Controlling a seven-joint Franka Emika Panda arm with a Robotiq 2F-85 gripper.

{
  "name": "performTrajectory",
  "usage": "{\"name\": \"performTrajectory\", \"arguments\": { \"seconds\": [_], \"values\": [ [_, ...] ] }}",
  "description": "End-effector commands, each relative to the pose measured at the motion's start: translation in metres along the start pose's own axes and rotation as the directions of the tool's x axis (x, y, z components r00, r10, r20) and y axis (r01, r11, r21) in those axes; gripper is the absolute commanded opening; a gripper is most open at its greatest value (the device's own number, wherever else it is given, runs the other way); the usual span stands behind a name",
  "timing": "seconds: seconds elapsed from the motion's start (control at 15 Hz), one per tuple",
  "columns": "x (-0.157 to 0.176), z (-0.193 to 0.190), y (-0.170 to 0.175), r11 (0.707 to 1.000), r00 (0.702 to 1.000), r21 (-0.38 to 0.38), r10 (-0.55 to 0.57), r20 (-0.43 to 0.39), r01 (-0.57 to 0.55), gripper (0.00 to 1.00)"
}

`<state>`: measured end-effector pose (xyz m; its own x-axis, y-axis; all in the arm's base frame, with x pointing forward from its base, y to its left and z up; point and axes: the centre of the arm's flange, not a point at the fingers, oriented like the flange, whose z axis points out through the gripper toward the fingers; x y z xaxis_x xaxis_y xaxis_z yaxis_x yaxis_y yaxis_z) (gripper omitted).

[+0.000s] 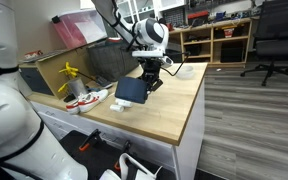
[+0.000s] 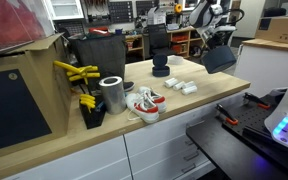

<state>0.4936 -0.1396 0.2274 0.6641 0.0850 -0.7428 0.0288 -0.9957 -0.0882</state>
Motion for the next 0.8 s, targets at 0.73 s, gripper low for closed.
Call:
{"name": "performTrajectory", "arguments": {
  "seconds": [0.73],
  "values": [
    [0.043, -0.034, 0.018, 0.979, 0.895, -0.173, 0.022, -0.445, -0.11, 0.01]
  ]
}}
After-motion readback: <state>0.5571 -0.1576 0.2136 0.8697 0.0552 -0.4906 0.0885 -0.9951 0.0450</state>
